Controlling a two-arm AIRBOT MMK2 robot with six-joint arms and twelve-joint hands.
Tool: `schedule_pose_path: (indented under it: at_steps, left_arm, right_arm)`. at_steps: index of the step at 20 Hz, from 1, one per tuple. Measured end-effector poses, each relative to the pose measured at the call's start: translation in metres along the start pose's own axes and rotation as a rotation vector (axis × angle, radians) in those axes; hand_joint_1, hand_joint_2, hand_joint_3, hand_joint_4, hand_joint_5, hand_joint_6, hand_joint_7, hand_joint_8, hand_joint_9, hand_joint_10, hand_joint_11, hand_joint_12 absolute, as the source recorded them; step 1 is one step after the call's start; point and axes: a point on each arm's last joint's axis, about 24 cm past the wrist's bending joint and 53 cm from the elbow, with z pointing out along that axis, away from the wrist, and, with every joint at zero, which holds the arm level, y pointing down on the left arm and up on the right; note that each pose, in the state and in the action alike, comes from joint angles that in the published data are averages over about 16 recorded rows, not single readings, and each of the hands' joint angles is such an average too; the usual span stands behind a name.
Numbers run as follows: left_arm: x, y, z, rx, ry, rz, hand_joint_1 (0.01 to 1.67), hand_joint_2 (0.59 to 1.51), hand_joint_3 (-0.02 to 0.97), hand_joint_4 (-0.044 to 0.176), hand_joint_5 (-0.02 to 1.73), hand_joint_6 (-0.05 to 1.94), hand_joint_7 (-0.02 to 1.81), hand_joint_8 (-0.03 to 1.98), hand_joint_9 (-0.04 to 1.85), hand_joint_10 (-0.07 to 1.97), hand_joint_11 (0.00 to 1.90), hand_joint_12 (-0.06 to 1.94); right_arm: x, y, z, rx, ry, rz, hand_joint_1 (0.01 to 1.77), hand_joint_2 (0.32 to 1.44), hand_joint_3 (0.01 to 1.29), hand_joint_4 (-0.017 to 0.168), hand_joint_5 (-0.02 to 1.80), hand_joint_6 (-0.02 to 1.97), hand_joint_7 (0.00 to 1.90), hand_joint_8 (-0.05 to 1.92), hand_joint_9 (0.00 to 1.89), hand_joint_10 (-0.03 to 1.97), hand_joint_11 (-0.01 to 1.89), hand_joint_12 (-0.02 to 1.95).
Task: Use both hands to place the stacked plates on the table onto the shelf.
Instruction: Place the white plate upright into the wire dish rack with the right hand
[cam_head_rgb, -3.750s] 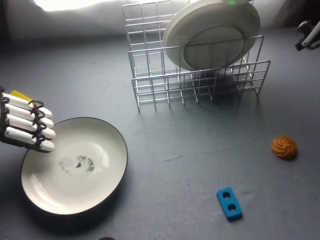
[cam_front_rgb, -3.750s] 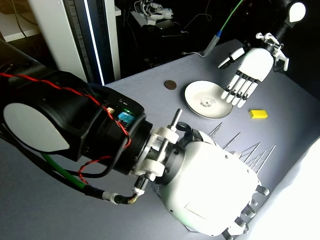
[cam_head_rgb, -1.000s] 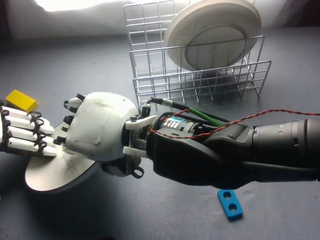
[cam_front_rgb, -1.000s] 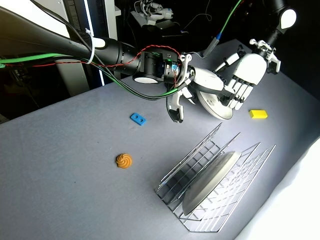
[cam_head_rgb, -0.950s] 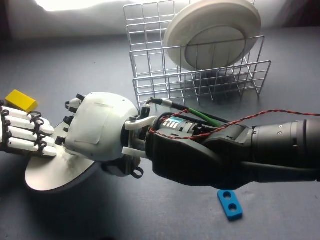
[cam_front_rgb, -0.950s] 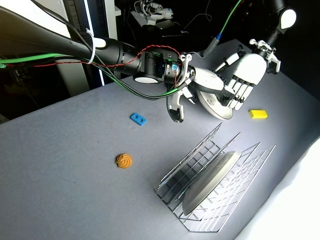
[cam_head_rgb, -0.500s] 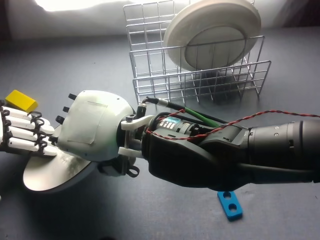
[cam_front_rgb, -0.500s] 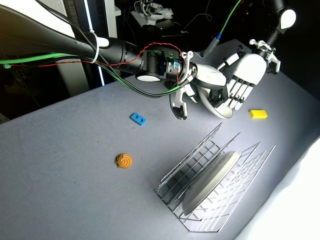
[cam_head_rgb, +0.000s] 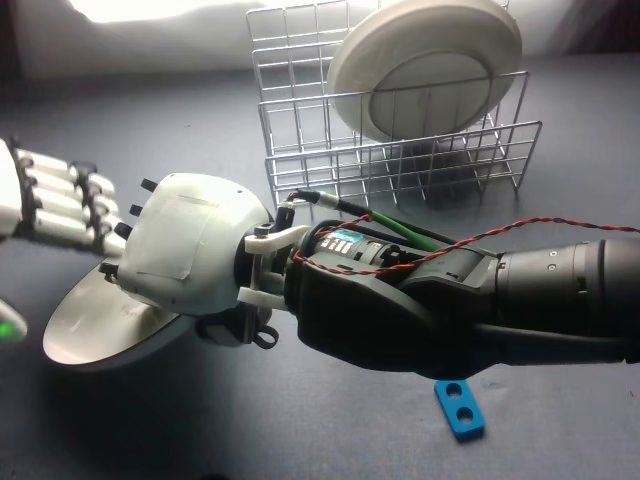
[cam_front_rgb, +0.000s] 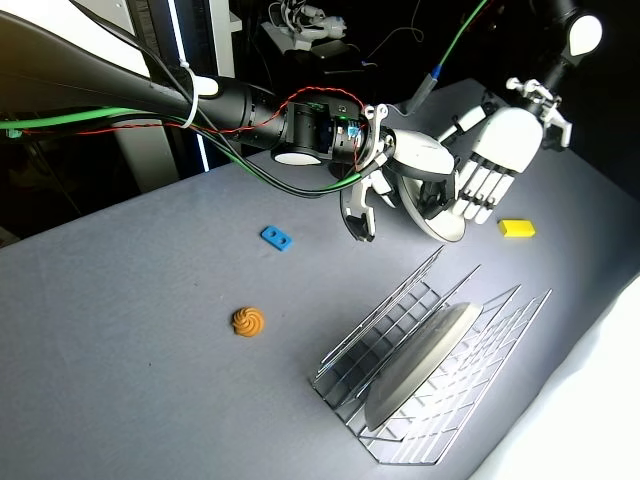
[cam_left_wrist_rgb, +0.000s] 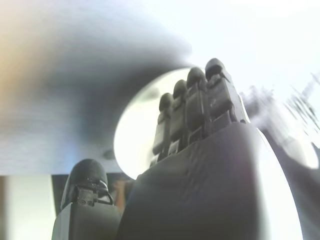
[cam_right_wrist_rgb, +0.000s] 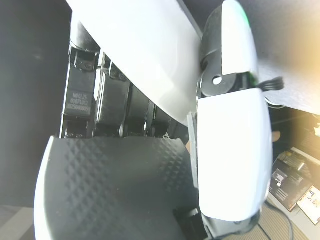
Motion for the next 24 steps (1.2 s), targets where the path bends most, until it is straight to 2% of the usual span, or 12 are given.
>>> schedule_pose_path:
  at_steps: [6, 10, 17, 24]
  left_arm:
    - [-0.038, -0.004, -0.011, 0.008, -0.091, 0.011, 0.02, 1.153, 0.019, 0.0, 0.12, 0.02, 0.13, 0.01, 0.1, 0.01, 0.04, 0.03]
    - [-0.052, -0.006, -0.018, 0.011, -0.129, 0.018, 0.02, 1.151, 0.019, 0.0, 0.13, 0.02, 0.13, 0.01, 0.1, 0.01, 0.04, 0.03]
    - [-0.062, -0.007, -0.025, 0.012, -0.156, 0.023, 0.02, 1.148, 0.019, 0.0, 0.13, 0.02, 0.12, 0.01, 0.1, 0.01, 0.04, 0.03]
    - [-0.064, -0.005, -0.027, 0.003, -0.16, 0.026, 0.02, 1.148, 0.018, 0.0, 0.11, 0.02, 0.11, 0.01, 0.09, 0.01, 0.03, 0.03]
  right_arm:
    - [-0.004, -0.003, -0.001, 0.006, -0.008, -0.007, 1.16, 0.95, 0.01, 0.011, 0.94, 0.3, 1.07, 0.61, 1.34, 0.07, 0.91, 1.16]
    - [-0.012, -0.004, -0.005, 0.007, -0.018, -0.013, 1.16, 0.95, 0.01, 0.016, 0.95, 0.36, 1.1, 0.61, 1.34, 0.07, 0.9, 1.16]
    - [-0.037, -0.001, -0.019, -0.004, -0.045, -0.021, 1.17, 0.95, 0.01, 0.021, 0.99, 0.53, 1.14, 0.65, 1.34, 0.06, 0.89, 1.16]
    - [-0.072, 0.007, -0.046, -0.024, -0.077, -0.015, 1.19, 0.95, 0.01, 0.021, 1.05, 0.69, 1.18, 0.67, 1.35, 0.06, 0.89, 1.16]
